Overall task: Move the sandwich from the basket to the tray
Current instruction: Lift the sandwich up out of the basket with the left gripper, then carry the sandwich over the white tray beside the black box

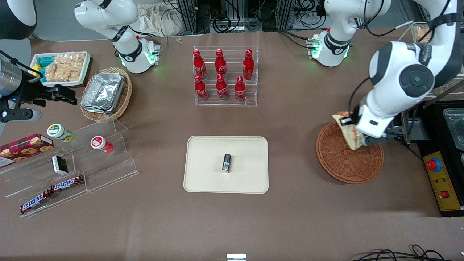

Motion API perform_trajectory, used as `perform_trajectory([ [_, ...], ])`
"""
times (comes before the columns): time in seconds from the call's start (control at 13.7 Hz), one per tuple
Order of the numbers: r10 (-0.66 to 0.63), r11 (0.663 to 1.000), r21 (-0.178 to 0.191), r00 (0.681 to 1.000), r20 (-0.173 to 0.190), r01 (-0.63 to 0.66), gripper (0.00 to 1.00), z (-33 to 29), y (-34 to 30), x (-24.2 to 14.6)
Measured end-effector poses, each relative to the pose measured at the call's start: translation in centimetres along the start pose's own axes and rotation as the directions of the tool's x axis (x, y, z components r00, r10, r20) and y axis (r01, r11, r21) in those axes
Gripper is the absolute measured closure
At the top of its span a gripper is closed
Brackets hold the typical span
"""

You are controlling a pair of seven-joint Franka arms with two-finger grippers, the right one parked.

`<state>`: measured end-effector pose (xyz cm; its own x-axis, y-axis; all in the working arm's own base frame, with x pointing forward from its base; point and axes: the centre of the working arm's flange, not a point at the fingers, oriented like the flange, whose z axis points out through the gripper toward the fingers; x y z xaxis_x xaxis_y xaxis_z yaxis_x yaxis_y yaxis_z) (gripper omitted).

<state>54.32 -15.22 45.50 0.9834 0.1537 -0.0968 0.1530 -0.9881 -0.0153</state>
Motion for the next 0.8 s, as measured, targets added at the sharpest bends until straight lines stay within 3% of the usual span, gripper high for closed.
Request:
perform_trajectory([
  [0.22, 0.146, 0.989, -0.031, 0.989, -0.014, -0.146, 0.8, -0.2, 7.6, -2.1],
  [0.44, 0.283, 0.956, -0.072, 0.959, -0.03, -0.284, 0.8, 2.1, 15.9, -4.8],
  [0.66, 0.376, 0.924, -0.065, 0.926, -0.04, -0.377, 0.8, 8.0, 21.9, -6.7],
  [0.8, 0.396, 0.915, -0.062, 0.917, -0.057, -0.399, 0.8, 12.3, 23.2, -5.7],
])
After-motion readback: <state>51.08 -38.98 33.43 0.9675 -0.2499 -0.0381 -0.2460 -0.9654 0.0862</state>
